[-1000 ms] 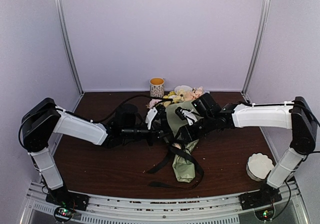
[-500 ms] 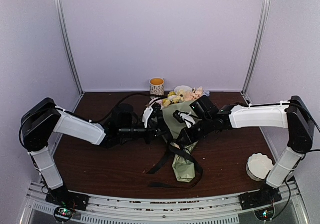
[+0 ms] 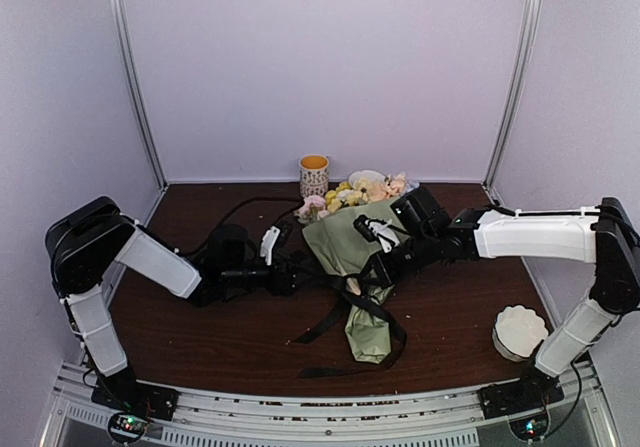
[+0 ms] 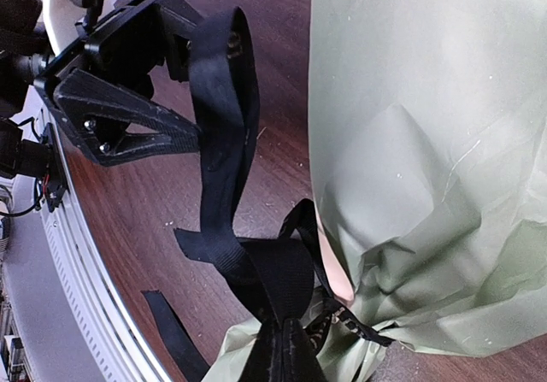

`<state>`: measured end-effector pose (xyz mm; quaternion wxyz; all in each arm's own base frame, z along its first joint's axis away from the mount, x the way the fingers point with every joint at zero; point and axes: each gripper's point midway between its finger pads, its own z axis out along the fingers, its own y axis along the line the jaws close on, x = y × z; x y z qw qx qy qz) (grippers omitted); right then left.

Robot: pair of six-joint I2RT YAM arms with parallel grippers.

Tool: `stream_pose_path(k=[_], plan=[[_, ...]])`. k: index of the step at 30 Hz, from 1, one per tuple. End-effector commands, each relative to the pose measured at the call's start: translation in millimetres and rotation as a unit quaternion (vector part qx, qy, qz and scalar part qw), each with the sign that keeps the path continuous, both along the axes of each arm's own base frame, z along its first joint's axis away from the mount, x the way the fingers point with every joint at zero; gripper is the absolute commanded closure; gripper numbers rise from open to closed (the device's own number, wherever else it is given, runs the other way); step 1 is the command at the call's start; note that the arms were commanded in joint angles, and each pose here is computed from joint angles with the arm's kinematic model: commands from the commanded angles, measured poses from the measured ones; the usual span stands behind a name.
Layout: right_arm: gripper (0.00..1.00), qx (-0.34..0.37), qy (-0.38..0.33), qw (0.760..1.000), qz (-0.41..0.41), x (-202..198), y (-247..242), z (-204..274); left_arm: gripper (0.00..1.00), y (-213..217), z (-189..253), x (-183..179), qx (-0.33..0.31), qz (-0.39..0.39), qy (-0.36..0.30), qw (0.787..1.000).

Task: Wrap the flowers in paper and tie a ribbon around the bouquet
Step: Cross the half-tied ribbon over the folded bouquet.

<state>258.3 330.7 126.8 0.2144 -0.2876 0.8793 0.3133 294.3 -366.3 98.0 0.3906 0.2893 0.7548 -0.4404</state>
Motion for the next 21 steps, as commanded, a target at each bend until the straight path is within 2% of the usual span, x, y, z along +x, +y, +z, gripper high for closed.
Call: stream_pose_path(k=[1, 8, 10, 12, 13, 15, 17, 18, 21], plan=[[1.0, 0.018, -0.004, 1.0, 0.005, -3.1, 2.4, 10.6, 0.33, 20.9, 16.3, 7.9, -0.051, 0.04, -0.016, 0.998], [1.0, 0.017, -0.003, 1.0, 0.006, -4.0, 1.4, 10.4, 0.3, 46.3, 32.2, 3.8, -0.079, 0.091, -0.051, 0.991], [1.0, 0.019, -0.001, 1.0, 0.008, -4.6, 2.3, 10.3, 0.28, 42.2, 51.3, -5.6, -0.101, 0.061, -0.094, 0.989], [1.0, 0.021, 0.001, 1.0, 0.009, -5.3, 3.3, 10.5, 0.28, 15.1, 71.5, -39.6, -0.104, -0.042, -0.156, 0.981], [1.0, 0.022, 0.0, 1.0, 0.01, -5.2, 3.4, 11.0, 0.29, 1.6, 75.1, -50.2, -0.081, -0.071, -0.191, 0.976], [1.0, 0.023, 0.0, 1.0, 0.009, -5.6, 3.1, 11.6, 0.28, -24.6, 60.1, -64.1, 0.027, -0.115, -0.259, 0.959], [1.0, 0.025, 0.0, 1.0, 0.009, -5.9, 3.4, 12.5, 0.21, -41.7, 37.9, -69.7, 0.141, -0.151, -0.326, 0.922], [1.0, 0.027, 0.0, 1.0, 0.01, -6.0, 3.9, 13.7, 0.18, -49.4, 36.2, -67.4, 0.166, -0.161, -0.342, 0.911], [1.0, 0.034, 0.002, 0.999, 0.012, -6.4, 6.1, 15.1, 0.09, -55.2, 20.3, -59.7, 0.207, -0.178, -0.356, 0.893]])
